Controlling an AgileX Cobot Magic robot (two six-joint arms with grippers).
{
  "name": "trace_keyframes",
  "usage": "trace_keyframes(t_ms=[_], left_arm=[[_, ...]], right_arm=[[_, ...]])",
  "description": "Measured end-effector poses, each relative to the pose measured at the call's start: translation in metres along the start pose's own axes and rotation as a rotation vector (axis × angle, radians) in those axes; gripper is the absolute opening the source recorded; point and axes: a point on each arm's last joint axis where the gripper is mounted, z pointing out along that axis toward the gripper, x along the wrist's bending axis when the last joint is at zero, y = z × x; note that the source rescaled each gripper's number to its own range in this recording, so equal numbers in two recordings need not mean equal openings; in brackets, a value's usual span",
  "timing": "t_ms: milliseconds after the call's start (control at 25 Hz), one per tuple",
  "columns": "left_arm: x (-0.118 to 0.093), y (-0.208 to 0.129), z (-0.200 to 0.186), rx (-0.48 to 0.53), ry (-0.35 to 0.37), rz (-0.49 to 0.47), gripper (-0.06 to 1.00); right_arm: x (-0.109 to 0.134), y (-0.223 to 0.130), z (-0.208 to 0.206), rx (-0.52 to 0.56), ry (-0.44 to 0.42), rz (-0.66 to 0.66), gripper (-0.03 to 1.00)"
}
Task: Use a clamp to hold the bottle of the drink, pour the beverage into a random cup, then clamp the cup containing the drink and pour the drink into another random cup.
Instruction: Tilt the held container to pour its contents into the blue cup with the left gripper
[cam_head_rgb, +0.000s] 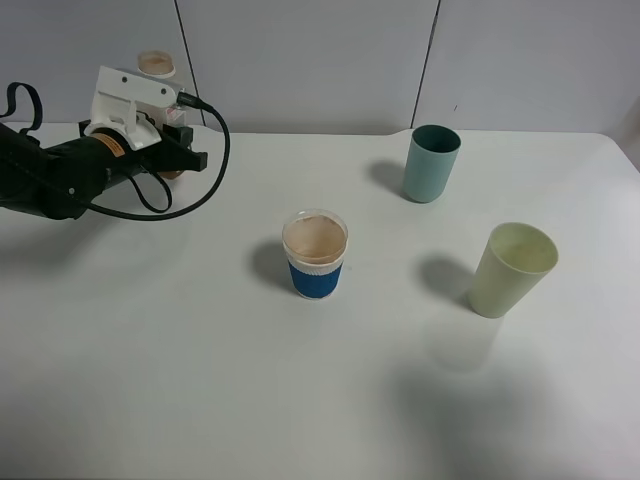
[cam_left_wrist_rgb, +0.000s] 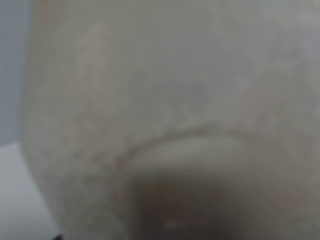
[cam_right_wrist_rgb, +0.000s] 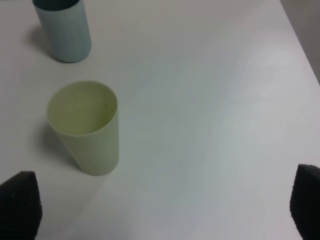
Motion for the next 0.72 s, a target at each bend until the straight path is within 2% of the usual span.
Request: trace_keyframes(t_ms=[200, 360, 480, 720], left_arm=[[-0.015, 0.013, -0.017, 0.030, 0.090, 0.184, 0.03], [-0.035, 0.020, -0.027, 0.073, 0.125, 0.360, 0.03], [-0.051, 0.022, -0.033, 0.099, 0.116, 0.522, 0.03], [-0.087, 0.023, -0.046, 0.116, 0.078, 0.711, 0.03]], right_arm=[[0.000, 0.000, 0.000, 0.000, 0.000, 0.000, 1.00], [0.000, 0.000, 0.000, 0.000, 0.000, 0.000, 1.00], [0.000, 0.000, 0.000, 0.000, 0.000, 0.000, 1.00], [0.000, 0.000, 0.000, 0.000, 0.000, 0.000, 1.00]])
